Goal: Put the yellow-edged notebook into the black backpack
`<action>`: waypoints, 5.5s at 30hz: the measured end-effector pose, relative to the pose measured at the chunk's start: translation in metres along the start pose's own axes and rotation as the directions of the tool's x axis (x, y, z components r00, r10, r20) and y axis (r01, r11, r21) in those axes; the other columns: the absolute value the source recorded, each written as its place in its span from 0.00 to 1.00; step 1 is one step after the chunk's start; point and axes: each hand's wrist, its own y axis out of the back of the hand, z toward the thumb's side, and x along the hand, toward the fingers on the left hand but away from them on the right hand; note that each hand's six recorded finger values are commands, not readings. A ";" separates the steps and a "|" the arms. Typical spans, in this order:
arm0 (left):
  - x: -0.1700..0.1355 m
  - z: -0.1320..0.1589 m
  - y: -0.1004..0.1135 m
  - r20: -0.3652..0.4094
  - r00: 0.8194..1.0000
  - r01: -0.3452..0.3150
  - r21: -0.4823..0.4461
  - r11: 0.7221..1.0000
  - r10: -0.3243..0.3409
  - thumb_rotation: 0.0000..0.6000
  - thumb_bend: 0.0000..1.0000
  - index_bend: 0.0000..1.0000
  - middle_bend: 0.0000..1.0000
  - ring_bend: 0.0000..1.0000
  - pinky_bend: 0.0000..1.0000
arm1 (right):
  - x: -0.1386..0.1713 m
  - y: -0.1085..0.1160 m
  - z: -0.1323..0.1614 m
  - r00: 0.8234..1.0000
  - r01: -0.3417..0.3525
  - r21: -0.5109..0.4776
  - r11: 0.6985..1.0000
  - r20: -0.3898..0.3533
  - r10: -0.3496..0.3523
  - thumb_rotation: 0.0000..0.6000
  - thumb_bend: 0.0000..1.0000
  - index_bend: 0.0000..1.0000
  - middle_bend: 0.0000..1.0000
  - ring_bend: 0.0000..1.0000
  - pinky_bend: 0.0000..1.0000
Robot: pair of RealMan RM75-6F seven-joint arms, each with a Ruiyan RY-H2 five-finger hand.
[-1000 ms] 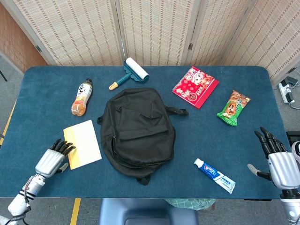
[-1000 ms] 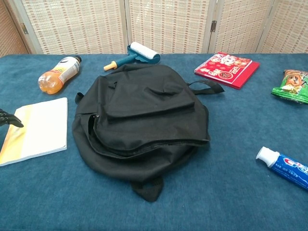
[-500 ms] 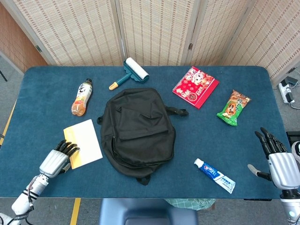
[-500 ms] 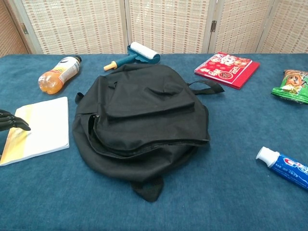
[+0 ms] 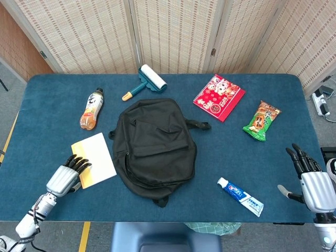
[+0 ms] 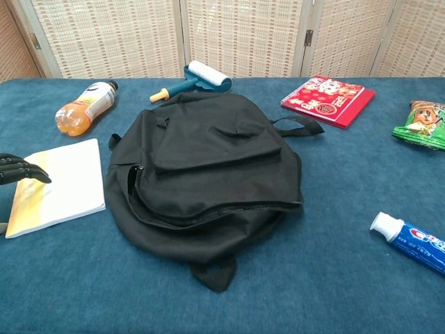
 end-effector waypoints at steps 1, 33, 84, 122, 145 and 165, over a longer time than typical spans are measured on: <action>0.001 0.001 0.001 0.002 1.000 -0.006 -0.008 1.000 0.006 1.00 0.34 0.23 0.20 0.15 0.13 | 0.000 0.000 0.000 1.000 0.001 0.000 1.000 0.001 -0.001 0.98 0.14 0.00 0.05 0.12 0.21; 0.037 0.026 0.025 0.026 0.982 -0.178 -0.237 0.955 0.189 1.00 0.39 0.31 0.27 0.19 0.13 | 0.003 0.001 -0.005 1.000 -0.001 -0.004 1.000 0.020 0.001 0.99 0.14 0.00 0.05 0.13 0.21; 0.019 0.023 0.040 -0.058 0.903 -0.425 -0.242 0.872 0.425 1.00 0.51 0.69 0.52 0.42 0.24 | -0.004 -0.010 0.015 0.997 -0.057 0.007 0.998 -0.051 0.057 0.98 0.15 0.00 0.06 0.14 0.21; -0.031 0.047 0.106 0.114 0.681 -0.691 -0.230 0.686 0.724 1.00 0.50 0.73 0.59 0.48 0.29 | -0.109 -0.124 0.246 0.771 -0.458 -0.005 0.889 -0.500 0.394 1.00 0.25 0.27 0.26 0.26 0.33; -0.033 0.054 0.112 0.119 0.654 -0.709 -0.249 0.660 0.748 1.00 0.50 0.73 0.59 0.48 0.29 | -0.139 -0.171 0.290 0.736 -0.509 0.119 0.853 -0.454 0.503 1.00 0.35 0.37 0.28 0.29 0.33; -0.037 0.056 0.113 0.118 0.645 -0.710 -0.271 0.650 0.755 1.00 0.50 0.73 0.59 0.48 0.29 | -0.152 -0.167 0.291 0.725 -0.558 0.119 0.821 -0.410 0.553 1.00 0.61 0.55 0.30 0.34 0.35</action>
